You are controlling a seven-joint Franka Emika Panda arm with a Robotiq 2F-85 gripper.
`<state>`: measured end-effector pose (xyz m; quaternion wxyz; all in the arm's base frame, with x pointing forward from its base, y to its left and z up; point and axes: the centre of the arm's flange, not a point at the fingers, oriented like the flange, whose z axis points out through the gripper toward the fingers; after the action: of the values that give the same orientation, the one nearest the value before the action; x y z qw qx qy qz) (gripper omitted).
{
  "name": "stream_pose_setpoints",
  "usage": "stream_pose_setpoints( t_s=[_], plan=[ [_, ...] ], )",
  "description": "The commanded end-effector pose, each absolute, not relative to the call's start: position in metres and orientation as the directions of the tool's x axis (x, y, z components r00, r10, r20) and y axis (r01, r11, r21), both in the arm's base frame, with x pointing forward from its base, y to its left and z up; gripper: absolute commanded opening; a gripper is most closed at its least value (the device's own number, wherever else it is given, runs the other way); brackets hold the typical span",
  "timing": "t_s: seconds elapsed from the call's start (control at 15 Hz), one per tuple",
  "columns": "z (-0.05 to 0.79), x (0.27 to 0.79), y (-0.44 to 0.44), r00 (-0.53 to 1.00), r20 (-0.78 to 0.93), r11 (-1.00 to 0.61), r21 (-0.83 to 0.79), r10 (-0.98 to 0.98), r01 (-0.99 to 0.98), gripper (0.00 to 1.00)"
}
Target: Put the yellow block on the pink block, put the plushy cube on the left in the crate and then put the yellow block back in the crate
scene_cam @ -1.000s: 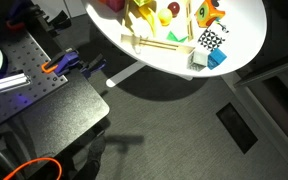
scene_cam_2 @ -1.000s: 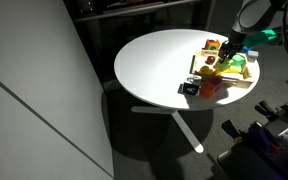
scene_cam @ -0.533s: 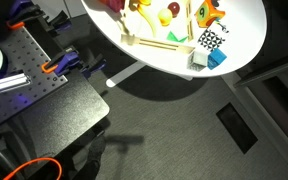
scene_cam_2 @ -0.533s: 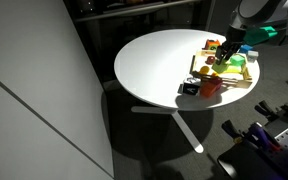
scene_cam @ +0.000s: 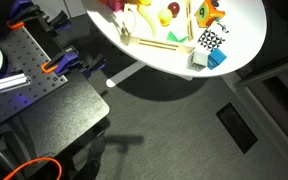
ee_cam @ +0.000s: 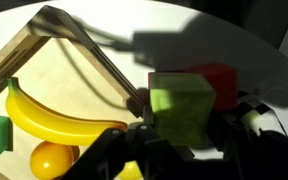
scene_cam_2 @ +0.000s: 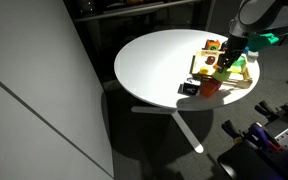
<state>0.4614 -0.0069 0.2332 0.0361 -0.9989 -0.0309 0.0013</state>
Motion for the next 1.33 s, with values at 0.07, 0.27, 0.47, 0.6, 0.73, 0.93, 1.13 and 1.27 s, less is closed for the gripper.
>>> stream_pose_setpoints(
  t_s=[0.07, 0.27, 0.47, 0.6, 0.73, 0.93, 1.13, 1.27],
  plan=[
    [0.222, 0.452, -0.002, 0.995, 0.014, -0.991, -0.084, 0.103, 0.104, 0.30],
    [0.213, 0.451, 0.000, 0.989, 0.065, -0.989, -0.059, 0.131, 0.134, 0.30],
    [0.204, 0.454, 0.001, 0.985, 0.095, -0.988, -0.045, 0.144, 0.149, 0.30],
    [0.200, 0.454, 0.001, 0.984, 0.101, -0.988, -0.041, 0.145, 0.150, 0.80],
    [0.199, 0.454, 0.002, 0.984, 0.099, -0.988, -0.043, 0.146, 0.151, 0.86],
    [0.199, 0.452, 0.008, 0.985, 0.094, -0.988, -0.046, 0.145, 0.150, 1.00],
    [0.206, 0.450, 0.013, 0.984, 0.104, -0.987, -0.042, 0.147, 0.152, 1.00],
    [0.212, 0.450, 0.017, 0.981, 0.124, -0.987, -0.031, 0.151, 0.156, 1.00]
  ],
)
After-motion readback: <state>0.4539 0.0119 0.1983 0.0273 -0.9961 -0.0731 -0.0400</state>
